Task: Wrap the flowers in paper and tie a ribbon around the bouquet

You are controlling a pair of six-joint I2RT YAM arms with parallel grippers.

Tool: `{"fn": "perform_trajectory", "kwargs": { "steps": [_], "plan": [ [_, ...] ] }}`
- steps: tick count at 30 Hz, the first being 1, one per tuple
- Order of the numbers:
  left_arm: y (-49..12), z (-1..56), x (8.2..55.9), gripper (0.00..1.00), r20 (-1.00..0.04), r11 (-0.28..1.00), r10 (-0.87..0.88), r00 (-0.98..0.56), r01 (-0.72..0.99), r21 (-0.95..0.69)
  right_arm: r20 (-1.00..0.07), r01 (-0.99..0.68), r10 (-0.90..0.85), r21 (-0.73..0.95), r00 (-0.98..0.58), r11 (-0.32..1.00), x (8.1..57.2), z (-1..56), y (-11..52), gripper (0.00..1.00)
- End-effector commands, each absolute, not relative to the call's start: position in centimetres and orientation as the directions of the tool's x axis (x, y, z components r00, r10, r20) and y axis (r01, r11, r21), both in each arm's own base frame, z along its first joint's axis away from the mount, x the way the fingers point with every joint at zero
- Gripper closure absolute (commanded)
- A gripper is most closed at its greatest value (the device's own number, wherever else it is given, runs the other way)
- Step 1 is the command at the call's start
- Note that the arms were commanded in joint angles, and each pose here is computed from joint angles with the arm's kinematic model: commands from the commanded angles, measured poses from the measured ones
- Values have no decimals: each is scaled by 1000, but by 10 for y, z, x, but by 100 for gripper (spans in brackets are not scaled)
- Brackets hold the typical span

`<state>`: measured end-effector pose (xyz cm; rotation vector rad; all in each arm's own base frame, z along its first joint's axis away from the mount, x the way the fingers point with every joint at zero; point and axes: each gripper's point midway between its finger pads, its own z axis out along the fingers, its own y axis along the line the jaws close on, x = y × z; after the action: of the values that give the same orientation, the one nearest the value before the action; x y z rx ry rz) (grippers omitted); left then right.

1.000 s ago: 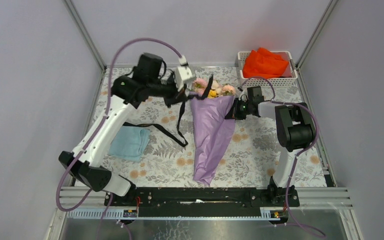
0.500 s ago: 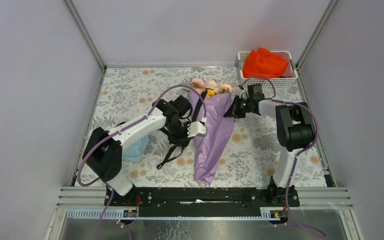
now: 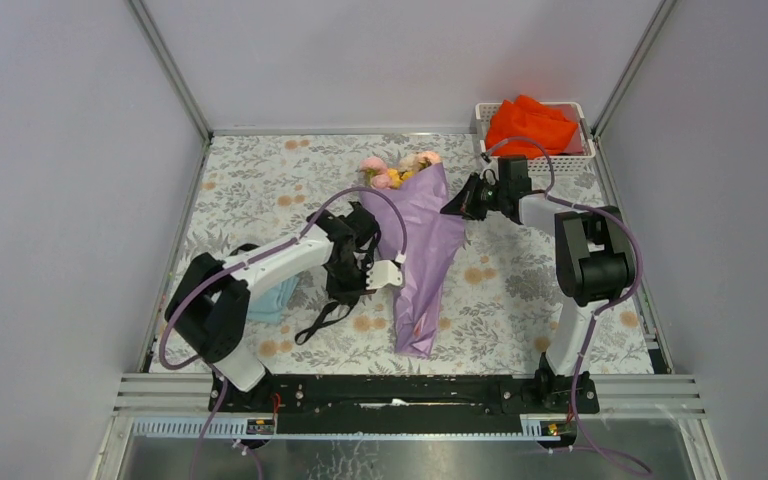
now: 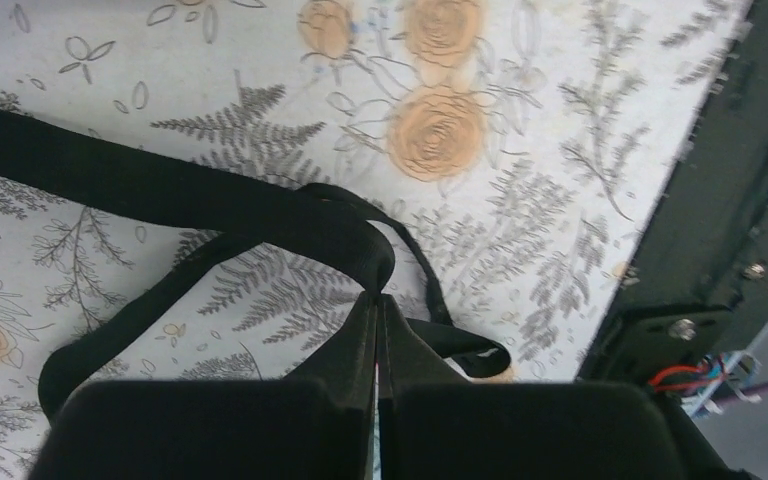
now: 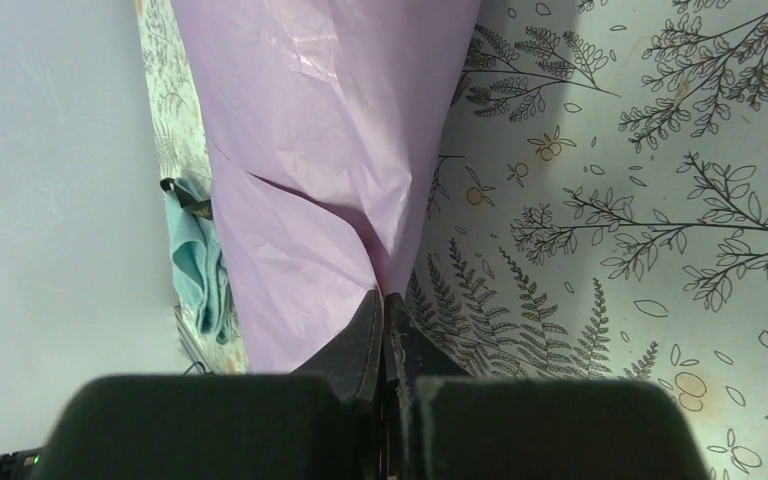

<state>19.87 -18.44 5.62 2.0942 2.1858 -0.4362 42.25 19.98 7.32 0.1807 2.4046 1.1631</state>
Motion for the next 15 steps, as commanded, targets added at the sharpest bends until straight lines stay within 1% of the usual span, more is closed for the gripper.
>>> {"fn": "perform_trajectory", "kwargs": {
  "steps": [1,5,11,13,15],
  "plan": [
    [-191,88,172,99,-313,-49,950,-16,979,-199,-392,-133,351,806,-850,577,439,111,208,100],
    [-216,93,143,97,-345,-186,932,115,966,-180,-365,-90,391,818,-845,569,445,103,211,100],
    [-265,83,101,97,-308,-394,893,330,902,-177,-364,-56,403,796,-840,603,450,91,219,100],
    [-291,86,89,97,-332,-463,857,395,872,-158,-368,-55,396,787,-841,615,448,88,222,100],
    [-325,94,80,92,-385,-512,815,433,849,-127,-369,-56,392,783,-843,619,446,88,225,100]
  ]
}}
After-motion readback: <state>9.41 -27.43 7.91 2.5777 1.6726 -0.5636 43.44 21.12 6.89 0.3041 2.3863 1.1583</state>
